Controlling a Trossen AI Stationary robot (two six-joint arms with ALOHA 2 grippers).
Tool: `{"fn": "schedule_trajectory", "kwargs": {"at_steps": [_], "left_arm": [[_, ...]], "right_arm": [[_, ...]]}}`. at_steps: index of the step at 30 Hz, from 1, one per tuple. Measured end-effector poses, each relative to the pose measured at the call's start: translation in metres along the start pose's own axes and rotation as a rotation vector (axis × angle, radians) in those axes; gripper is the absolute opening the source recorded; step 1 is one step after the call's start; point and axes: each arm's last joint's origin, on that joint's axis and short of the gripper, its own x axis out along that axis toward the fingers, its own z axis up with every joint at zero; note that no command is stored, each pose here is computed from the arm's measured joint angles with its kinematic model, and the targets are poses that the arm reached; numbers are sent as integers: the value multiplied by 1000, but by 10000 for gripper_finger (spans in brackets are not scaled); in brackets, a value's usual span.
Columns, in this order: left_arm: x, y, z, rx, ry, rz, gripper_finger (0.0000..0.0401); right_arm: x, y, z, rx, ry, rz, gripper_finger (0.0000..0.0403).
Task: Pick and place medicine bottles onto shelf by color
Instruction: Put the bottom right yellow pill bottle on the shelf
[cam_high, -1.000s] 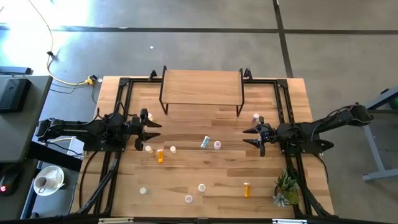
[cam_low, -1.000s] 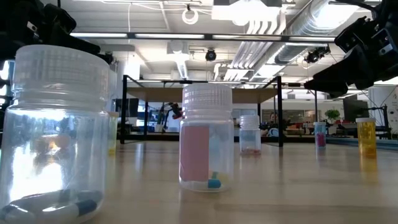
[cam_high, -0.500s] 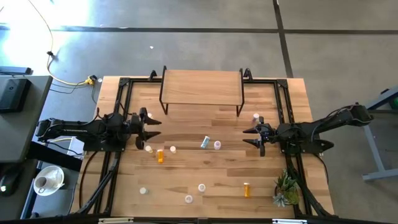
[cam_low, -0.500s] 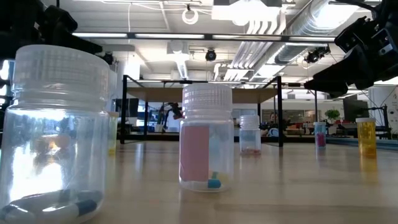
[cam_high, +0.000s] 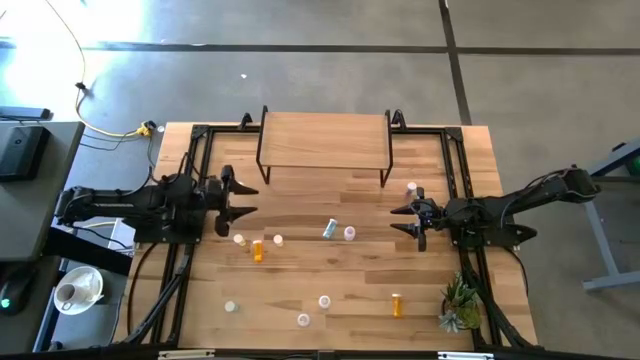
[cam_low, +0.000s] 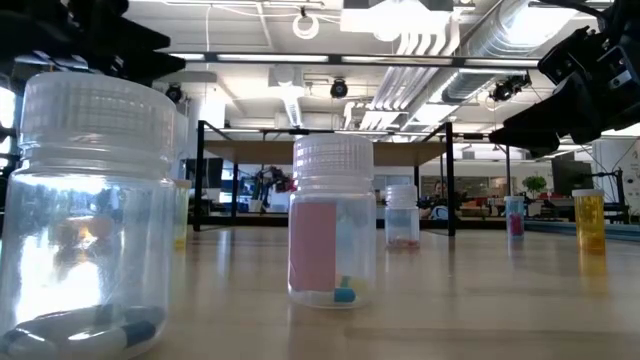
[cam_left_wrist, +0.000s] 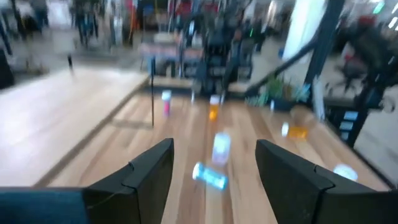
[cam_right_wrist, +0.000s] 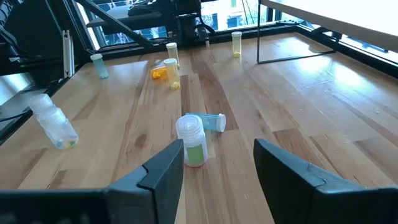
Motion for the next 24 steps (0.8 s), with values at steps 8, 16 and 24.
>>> {"fn": "schedule_trajectory", "kwargs": {"at_steps": [8, 16, 24], "left_arm": [[1, -11, 30, -24, 273, -72, 216], [-3, -31, 45, -88, 415, -185, 216], [-8, -47, 43, -152, 540, -262, 216]], "right_arm": [[0, 0, 0, 0, 0, 0, 186], [0, 0, 0, 0, 0, 0, 186], [0, 0, 0, 0, 0, 0, 186]]}}
